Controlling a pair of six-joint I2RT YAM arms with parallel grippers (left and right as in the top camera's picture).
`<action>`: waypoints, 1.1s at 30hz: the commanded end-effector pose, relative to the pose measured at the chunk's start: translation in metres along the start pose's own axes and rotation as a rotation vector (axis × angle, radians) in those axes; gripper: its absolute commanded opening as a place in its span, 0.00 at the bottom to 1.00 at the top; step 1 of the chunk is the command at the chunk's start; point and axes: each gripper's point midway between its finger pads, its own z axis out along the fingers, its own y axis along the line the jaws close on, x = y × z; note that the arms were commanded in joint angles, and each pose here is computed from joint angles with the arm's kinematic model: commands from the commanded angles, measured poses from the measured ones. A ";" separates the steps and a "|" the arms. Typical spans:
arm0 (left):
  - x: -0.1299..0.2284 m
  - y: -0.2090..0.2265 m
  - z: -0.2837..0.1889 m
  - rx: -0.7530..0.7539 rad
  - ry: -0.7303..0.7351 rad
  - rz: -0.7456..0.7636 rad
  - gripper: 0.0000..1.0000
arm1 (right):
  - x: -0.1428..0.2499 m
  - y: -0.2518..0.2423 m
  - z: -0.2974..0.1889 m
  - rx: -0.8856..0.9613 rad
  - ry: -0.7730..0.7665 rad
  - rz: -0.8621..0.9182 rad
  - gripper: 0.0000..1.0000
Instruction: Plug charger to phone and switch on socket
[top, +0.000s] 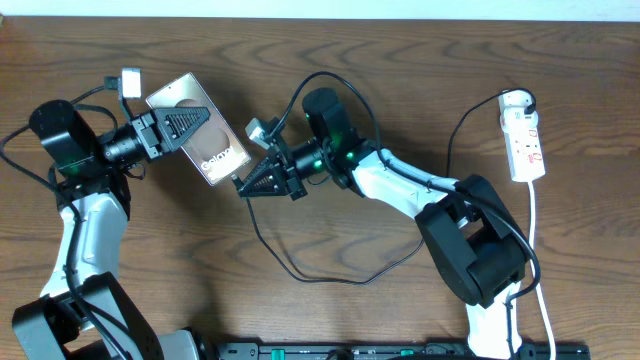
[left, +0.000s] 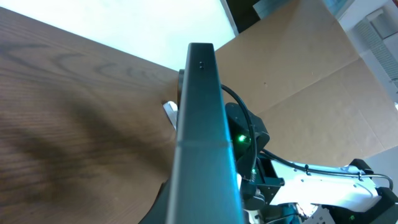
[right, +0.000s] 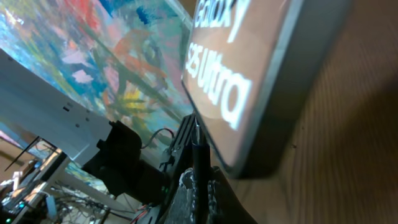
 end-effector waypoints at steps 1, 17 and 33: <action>0.003 -0.008 0.001 0.025 0.022 0.027 0.07 | -0.008 0.003 -0.005 0.007 -0.011 -0.031 0.01; 0.003 -0.008 0.001 0.025 0.022 0.031 0.07 | -0.011 0.006 -0.003 -0.005 -0.013 -0.024 0.01; 0.003 -0.008 0.001 0.025 0.022 0.030 0.07 | -0.012 0.003 -0.002 0.011 -0.017 0.014 0.01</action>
